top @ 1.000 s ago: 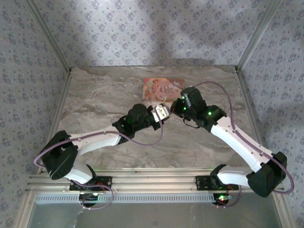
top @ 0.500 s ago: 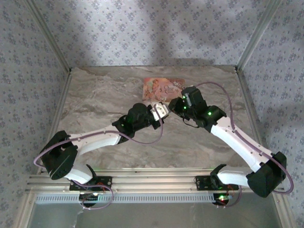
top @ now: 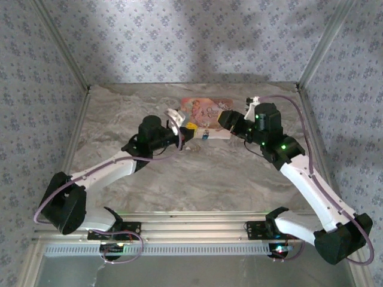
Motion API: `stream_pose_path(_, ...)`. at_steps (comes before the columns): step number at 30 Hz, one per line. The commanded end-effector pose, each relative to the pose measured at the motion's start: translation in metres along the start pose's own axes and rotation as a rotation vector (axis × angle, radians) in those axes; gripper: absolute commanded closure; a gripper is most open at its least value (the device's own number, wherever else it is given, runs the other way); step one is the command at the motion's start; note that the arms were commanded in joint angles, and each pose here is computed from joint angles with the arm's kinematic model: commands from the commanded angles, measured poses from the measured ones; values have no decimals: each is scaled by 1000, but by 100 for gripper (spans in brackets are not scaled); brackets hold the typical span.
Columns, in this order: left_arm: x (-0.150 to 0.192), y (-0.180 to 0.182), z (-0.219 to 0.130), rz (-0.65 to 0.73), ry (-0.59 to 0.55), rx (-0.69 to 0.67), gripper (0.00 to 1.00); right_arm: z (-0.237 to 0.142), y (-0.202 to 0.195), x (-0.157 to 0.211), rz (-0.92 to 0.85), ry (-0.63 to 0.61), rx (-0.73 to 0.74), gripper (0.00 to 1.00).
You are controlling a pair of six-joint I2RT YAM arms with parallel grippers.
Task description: Unlock a padlock with a key
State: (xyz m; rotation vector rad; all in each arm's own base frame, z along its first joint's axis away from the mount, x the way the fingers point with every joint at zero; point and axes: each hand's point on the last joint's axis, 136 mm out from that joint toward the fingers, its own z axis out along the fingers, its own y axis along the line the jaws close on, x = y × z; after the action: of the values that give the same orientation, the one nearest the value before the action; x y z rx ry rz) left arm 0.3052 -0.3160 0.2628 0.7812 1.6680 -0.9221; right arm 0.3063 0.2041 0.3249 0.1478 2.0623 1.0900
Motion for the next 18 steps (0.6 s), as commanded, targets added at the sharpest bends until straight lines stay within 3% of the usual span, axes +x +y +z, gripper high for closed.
stream_pose_path(1,-17,-24,-16,-166,1,215,100,-1,37,8,-145,60,-206,51)
stream_pose_path(7,-41,-40,-32,-225,-3,372,100,4,62,17,-194,125,-369,51)
stream_pose_path(12,-55,-57,-41,-256,0,497,100,2,66,24,-218,150,-416,51)
stream_pose_path(18,-68,-69,-52,-255,-6,551,100,-1,63,32,-225,161,-427,51)
